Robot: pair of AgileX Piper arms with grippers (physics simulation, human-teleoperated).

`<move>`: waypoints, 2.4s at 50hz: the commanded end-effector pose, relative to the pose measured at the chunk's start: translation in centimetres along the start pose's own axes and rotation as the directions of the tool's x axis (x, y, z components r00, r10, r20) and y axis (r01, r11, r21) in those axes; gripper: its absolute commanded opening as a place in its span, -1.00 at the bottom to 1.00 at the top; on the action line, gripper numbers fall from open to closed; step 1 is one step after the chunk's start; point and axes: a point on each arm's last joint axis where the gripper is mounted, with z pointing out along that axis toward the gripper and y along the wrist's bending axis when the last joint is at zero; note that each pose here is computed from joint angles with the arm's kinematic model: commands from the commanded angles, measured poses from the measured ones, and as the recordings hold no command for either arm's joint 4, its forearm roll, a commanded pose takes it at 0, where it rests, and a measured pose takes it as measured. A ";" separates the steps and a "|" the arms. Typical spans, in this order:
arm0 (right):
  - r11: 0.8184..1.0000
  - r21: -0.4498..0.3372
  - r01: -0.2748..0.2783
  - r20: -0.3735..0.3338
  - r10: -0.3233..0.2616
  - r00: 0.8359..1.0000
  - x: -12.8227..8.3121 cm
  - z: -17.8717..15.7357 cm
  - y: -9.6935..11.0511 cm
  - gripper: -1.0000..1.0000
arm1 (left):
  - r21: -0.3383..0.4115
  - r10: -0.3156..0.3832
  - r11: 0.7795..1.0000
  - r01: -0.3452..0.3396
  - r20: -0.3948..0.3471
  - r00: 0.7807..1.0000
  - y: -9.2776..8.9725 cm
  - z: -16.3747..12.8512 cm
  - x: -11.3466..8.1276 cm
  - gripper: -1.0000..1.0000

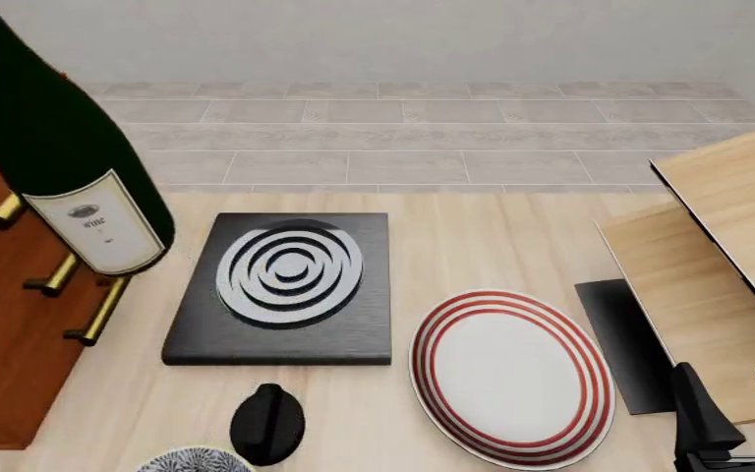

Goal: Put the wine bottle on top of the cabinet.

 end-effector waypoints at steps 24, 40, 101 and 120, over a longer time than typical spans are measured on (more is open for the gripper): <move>1.000 0.000 0.000 0.000 0.000 1.000 0.0 0.0 0.0 1.00 | -0.173 0.023 0.985 -0.026 -0.017 1.000 2.6 1.9 -3.1 -1.00; 1.000 0.000 0.000 0.000 0.000 1.000 0.0 0.0 0.0 1.00 | -0.246 -0.004 0.969 -0.005 -0.037 0.999 3.7 2.1 -3.0 -1.00; 1.000 0.000 0.000 0.000 0.000 1.000 0.0 0.0 0.0 1.00 | -0.615 -0.027 0.788 -0.006 -0.046 0.999 10.1 1.3 -4.2 -1.00; 1.000 0.000 0.000 0.000 0.000 1.000 0.0 0.0 0.0 1.00 | -0.729 -0.045 0.684 -0.016 -0.065 0.997 13.7 1.3 -4.0 -1.00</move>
